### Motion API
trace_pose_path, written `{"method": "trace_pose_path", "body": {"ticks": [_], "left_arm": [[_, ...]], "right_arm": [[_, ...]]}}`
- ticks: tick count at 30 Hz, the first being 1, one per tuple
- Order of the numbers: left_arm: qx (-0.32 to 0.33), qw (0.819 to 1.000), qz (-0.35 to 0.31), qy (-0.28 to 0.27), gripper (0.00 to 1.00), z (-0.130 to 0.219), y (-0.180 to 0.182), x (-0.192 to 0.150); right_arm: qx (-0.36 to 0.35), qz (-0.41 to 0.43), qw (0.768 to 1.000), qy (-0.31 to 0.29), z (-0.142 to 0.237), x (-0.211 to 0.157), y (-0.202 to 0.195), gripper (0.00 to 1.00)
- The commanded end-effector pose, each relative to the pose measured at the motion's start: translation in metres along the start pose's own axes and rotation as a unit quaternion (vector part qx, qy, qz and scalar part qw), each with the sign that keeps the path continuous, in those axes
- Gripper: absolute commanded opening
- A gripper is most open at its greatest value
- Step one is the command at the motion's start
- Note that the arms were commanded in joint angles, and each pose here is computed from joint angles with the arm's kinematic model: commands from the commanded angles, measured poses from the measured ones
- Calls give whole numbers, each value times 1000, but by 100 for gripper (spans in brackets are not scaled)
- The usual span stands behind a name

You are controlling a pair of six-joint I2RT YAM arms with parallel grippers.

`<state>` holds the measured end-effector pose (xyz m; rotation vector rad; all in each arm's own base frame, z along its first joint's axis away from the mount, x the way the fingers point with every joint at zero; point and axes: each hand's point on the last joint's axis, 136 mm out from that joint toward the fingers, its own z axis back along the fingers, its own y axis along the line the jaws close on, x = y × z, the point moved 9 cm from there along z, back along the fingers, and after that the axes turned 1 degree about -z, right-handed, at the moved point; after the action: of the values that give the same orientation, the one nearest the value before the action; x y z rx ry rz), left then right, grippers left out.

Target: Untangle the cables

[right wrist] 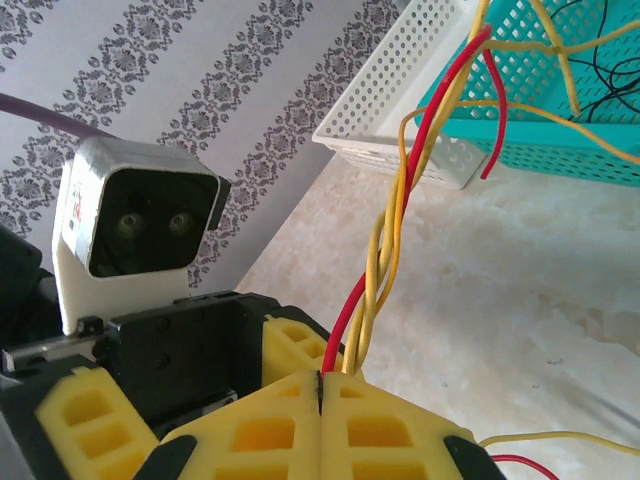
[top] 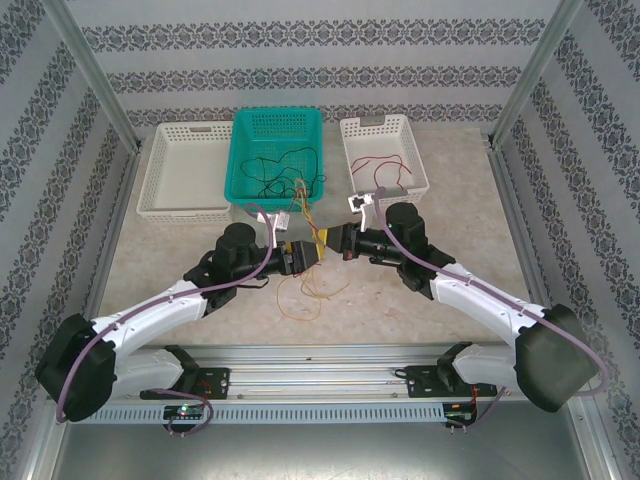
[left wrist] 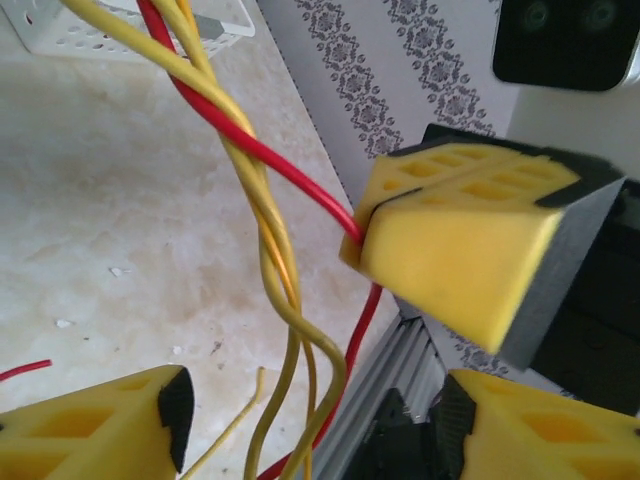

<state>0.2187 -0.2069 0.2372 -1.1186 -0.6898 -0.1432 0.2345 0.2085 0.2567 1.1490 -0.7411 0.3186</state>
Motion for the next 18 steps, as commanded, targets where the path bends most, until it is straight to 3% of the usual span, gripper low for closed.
{"method": "trace_pose_path", "body": {"ticks": [1, 11, 16, 18], "left_arm": [[-11, 999, -26, -17, 54, -1, -9, 6], [-4, 999, -39, -37, 31, 1, -11, 11], [6, 998, -42, -42, 2, 4, -10, 10], [18, 998, -49, -41, 0, 8, -9, 9]], "right_arm": [[30, 19, 999, -20, -2, 13, 18, 0], [47, 15, 999, -16, -3, 12, 27, 0], [33, 18, 999, -24, 1, 13, 26, 0], [22, 16, 999, -35, 7, 15, 23, 0]]}}
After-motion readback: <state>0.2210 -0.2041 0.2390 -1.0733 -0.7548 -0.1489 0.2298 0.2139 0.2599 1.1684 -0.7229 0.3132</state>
